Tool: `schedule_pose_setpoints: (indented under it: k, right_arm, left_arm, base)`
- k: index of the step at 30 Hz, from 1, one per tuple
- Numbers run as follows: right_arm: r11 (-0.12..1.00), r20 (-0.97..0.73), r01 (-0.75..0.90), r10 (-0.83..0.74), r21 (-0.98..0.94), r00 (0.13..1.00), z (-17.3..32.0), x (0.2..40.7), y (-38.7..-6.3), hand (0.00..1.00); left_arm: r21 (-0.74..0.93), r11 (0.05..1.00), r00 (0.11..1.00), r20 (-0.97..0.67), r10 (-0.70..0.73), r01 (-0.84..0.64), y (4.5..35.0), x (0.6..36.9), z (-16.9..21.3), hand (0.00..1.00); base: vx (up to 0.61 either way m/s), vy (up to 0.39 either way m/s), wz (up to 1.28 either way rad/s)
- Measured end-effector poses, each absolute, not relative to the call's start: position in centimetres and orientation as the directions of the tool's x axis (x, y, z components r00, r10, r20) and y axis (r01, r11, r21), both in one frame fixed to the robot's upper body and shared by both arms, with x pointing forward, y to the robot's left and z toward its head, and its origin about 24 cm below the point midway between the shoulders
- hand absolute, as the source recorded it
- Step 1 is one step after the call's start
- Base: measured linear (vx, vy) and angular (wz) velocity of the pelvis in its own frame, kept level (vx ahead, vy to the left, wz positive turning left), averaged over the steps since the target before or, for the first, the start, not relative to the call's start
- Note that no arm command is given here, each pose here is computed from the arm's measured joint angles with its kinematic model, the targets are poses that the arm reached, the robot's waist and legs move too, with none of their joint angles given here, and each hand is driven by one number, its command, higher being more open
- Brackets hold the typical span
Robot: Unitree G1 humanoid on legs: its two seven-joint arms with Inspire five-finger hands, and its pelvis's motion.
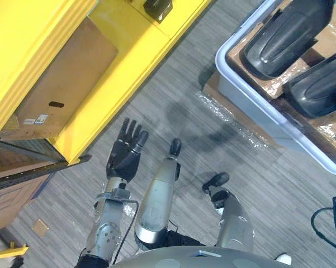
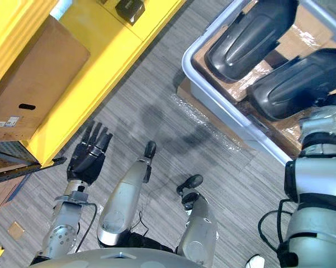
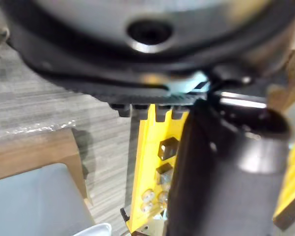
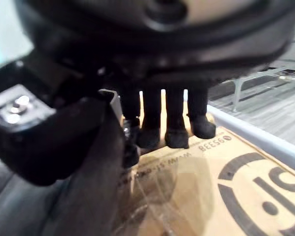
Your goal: Walk over and take three plastic housings, then place them on the shelf
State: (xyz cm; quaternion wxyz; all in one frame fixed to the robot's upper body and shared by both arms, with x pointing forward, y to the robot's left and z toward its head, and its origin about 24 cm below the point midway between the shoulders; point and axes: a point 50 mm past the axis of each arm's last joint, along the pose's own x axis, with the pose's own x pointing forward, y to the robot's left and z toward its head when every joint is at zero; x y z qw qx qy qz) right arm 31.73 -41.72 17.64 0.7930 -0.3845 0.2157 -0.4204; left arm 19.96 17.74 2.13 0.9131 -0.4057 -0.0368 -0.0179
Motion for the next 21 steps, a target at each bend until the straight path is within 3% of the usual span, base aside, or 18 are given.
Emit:
schedule_pose_setpoints:
  k: [5,10,15,21]
  right_arm:
    - [0.408,-0.047,0.414,-0.755,-0.814,0.654,14.0,32.9,-38.9,0.00]
    - [0.400,0.060,0.424,-0.667,-0.812,0.743,13.6,33.9,-35.9,0.00]
    - [0.397,0.161,0.436,-0.563,-0.807,0.811,13.4,34.7,-32.1,0.00]
    - [0.334,0.282,0.439,-0.425,-0.834,0.860,14.2,34.7,-29.6,0.00]
  left_arm:
    - [-0.708,0.704,0.994,0.103,0.036,0.048,19.3,19.3,3.0,1.00]
    - [-0.654,0.751,0.990,0.137,0.004,0.088,19.0,18.9,4.0,1.00]
    - [-0.534,0.820,0.978,0.095,-0.184,0.206,16.9,20.5,4.7,1.00]
    - [-0.444,0.823,0.912,-0.029,-0.409,0.354,14.5,22.7,4.3,1.00]
  base:
    - [-0.02,-0.077,-0.04]
    - [0.05,-0.072,-0.05]
    - [0.10,-0.038,-0.15]
    - [0.12,-0.013,-0.24]
